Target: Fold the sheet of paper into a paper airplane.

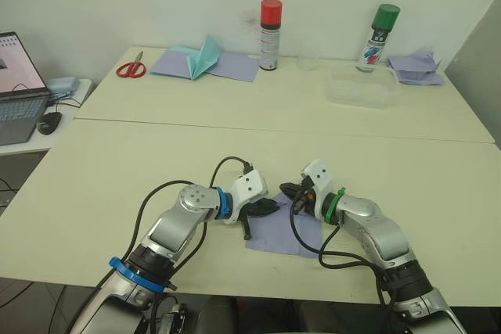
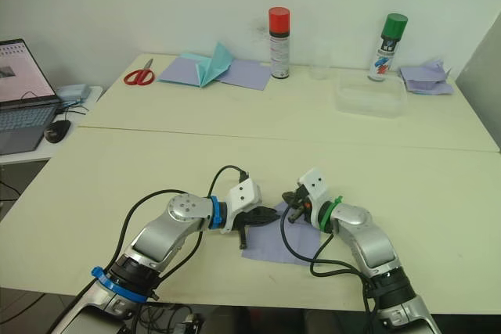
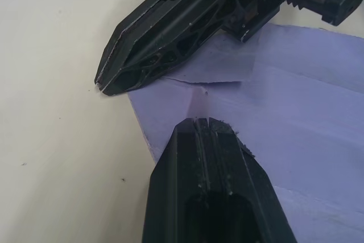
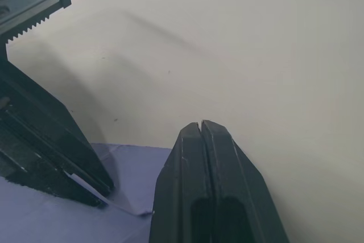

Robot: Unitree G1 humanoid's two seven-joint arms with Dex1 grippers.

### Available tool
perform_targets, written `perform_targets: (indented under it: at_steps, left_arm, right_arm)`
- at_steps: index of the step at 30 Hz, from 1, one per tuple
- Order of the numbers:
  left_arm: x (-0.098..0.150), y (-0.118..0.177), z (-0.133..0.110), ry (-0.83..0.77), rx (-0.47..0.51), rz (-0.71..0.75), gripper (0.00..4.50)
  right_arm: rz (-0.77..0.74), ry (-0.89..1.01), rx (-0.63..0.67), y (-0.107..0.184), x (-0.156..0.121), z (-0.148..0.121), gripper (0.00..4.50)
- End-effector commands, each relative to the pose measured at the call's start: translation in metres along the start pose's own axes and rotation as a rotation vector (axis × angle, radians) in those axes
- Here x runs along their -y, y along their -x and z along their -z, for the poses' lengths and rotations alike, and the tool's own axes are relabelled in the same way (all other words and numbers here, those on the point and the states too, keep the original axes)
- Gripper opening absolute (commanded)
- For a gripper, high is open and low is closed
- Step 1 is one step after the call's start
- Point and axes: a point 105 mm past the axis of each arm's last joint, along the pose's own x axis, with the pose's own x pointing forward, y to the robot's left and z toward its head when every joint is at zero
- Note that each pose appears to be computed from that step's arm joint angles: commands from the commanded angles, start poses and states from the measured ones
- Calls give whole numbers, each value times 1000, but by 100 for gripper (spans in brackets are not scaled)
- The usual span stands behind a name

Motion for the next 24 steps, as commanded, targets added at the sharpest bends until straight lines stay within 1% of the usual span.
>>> perform_targets:
  at_steps: [1, 4, 6, 7, 11, 12, 15, 17, 19, 21, 23, 24]
  left_arm:
    - [0, 3, 15, 8, -53, -16, 3]
    - [0, 7, 7, -3, -8, -9, 3]
    - [2, 11, 2, 9, 29, 6, 53]
    - [3, 14, -2, 25, 49, 14, 69]
    - [1, 36, -10, 66, 77, 16, 188]
    - [-1, 43, -11, 75, 78, 7, 226]
    - [-15, 56, -16, 102, 98, -50, 318]
    - [-23, 58, -21, 121, 131, -87, 318]
    - [-27, 54, -27, 140, 172, -104, 318]
    - [-30, 43, -32, 138, 204, -130, 278]
    - [-27, 32, -35, 127, 214, -127, 226]
    - [-24, 26, -35, 126, 212, -120, 190]
  right_arm:
    - [-16, 15, -53, 0, -3, 13, 0]
    - [-17, 14, -62, 0, -4, 17, 0]
    - [-17, 13, -63, 0, -4, 18, 0]
    - [-17, 12, -63, 0, -4, 18, 0]
    - [-17, 8, -59, -1, -4, 18, 0]
    - [-17, 6, -57, -1, -4, 18, 0]
    - [-19, 3, -54, -1, -5, 18, 0]
    - [-22, 2, -52, 0, -5, 18, 0]
    - [-27, 3, -53, 0, -7, 19, 0]
    - [-32, 3, -54, 1, -8, 20, 0]
    - [-34, 3, -54, 1, -8, 20, 0]
    - [-35, 3, -55, 1, -8, 20, 0]
